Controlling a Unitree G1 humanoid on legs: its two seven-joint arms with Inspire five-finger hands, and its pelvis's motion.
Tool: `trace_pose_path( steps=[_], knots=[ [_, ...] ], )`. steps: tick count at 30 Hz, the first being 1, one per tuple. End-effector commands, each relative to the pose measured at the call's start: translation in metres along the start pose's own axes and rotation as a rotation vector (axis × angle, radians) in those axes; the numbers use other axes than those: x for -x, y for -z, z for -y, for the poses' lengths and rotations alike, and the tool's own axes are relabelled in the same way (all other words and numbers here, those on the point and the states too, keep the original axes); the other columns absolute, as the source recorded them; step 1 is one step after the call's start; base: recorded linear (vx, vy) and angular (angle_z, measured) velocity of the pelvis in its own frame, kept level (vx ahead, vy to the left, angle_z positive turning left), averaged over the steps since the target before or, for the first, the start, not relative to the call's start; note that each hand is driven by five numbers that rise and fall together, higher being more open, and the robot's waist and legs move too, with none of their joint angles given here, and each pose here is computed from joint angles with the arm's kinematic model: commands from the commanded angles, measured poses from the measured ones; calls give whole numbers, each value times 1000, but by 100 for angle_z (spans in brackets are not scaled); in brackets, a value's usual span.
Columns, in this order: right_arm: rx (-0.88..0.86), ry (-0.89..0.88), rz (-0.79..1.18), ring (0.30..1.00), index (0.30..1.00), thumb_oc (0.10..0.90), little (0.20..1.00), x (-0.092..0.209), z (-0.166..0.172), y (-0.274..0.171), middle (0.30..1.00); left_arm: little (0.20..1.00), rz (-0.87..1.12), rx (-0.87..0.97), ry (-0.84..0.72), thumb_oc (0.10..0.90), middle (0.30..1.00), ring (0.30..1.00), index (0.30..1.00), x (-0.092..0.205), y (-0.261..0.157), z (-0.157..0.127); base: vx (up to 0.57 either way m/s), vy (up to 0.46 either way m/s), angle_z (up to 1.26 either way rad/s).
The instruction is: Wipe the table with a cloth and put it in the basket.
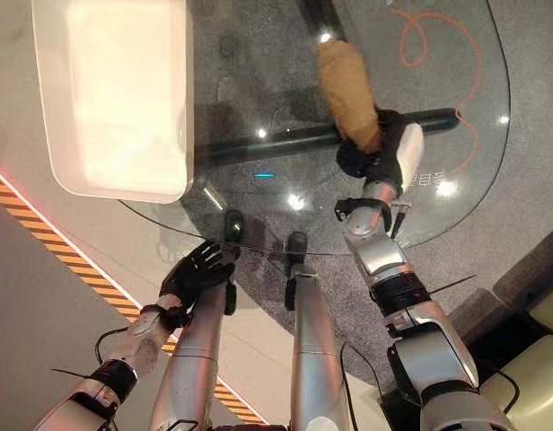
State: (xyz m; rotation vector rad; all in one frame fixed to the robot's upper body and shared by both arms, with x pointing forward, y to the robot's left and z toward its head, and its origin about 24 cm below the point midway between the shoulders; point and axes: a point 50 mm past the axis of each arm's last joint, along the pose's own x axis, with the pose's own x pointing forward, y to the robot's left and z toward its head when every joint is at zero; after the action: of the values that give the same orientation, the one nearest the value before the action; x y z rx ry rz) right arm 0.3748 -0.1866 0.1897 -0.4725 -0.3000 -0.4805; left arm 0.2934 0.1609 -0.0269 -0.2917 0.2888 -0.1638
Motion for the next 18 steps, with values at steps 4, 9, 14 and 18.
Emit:
trace_pose_path(
  steps=[4, 9, 14, 18],
  knots=[
    [26, -98, 268, 300, 300, 100, 200, 3, -3, -53, 300, 900, -183, 51, 65, 800, 900, 900, 900, 23, 60, 24, 0, 0, 0],
    [101, -275, 328, 300, 300, 100, 200, 19, -27, -57, 300, 900, -186, 46, 73, 800, 900, 900, 900, 23, 61, 27, 0, 0, 0],
    [150, -422, 361, 300, 300, 100, 200, 34, -45, -57, 300, 900, -185, 39, 80, 800, 900, 900, 900, 24, 62, 26, -5, -2, 3],
    [174, -507, 376, 300, 300, 100, 200, 47, -55, -53, 300, 900, -186, 35, 80, 800, 900, 900, 900, 25, 62, 25, 0, 0, 0]
  ],
)
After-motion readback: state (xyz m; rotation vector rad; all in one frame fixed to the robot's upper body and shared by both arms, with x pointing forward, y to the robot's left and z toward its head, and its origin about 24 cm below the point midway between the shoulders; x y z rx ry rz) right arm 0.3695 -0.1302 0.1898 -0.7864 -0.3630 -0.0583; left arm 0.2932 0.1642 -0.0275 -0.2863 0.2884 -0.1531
